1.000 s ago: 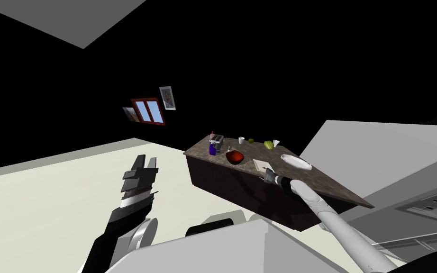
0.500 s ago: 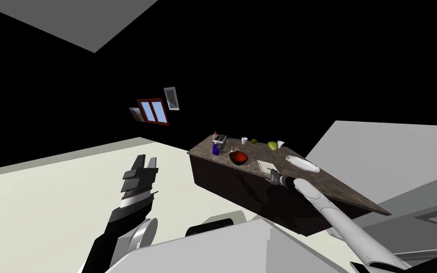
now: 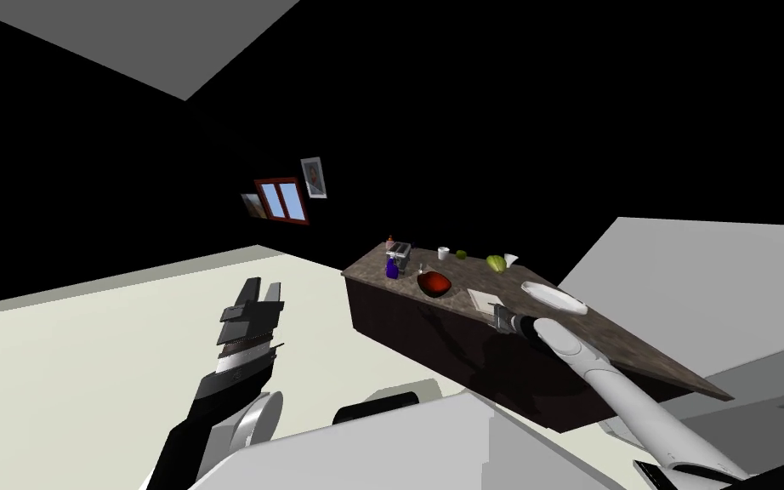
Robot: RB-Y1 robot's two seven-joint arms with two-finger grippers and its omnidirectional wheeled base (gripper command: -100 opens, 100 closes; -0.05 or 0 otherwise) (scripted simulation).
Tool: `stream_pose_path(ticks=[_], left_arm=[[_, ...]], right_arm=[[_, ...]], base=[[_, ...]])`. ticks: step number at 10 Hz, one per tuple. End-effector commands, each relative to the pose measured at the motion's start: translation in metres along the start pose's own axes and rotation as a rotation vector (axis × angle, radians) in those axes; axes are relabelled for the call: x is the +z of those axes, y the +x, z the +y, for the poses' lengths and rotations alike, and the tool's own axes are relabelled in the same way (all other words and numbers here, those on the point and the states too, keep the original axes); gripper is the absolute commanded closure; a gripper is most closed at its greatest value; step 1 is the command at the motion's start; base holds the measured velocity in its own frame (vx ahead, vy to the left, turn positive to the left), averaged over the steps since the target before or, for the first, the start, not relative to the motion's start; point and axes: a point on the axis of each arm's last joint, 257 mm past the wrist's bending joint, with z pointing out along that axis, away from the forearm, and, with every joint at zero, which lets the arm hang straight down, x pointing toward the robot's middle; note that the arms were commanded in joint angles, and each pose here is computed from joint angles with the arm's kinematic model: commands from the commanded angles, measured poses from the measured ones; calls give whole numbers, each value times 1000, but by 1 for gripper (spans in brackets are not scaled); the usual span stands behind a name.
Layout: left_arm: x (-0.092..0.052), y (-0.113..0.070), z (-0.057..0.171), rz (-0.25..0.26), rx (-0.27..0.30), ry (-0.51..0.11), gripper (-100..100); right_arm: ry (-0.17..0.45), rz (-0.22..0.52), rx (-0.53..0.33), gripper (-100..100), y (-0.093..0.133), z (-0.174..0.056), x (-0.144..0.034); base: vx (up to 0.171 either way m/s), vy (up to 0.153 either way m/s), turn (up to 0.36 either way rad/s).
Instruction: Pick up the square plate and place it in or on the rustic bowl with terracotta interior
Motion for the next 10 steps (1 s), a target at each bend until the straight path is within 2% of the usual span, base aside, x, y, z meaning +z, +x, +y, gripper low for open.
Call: stream_pose_path(ticks=[1,2,3,10], left_arm=[[0,0,0,0,0,0,0],[0,0,0,0,0,0,0],[0,0,0,0,0,0,0],[0,0,0,0,0,0,0]], right_arm=[[0,0,0,-100,0,0,0],[-1,2,-2,0,1,0,0],[-6,-7,-11,-100,1,4,-1],[-23,-57,-59,-100,0,21,-7]], base=[[-1,23,3],[0,0,0],[59,19,-90],[114,25,-114]])
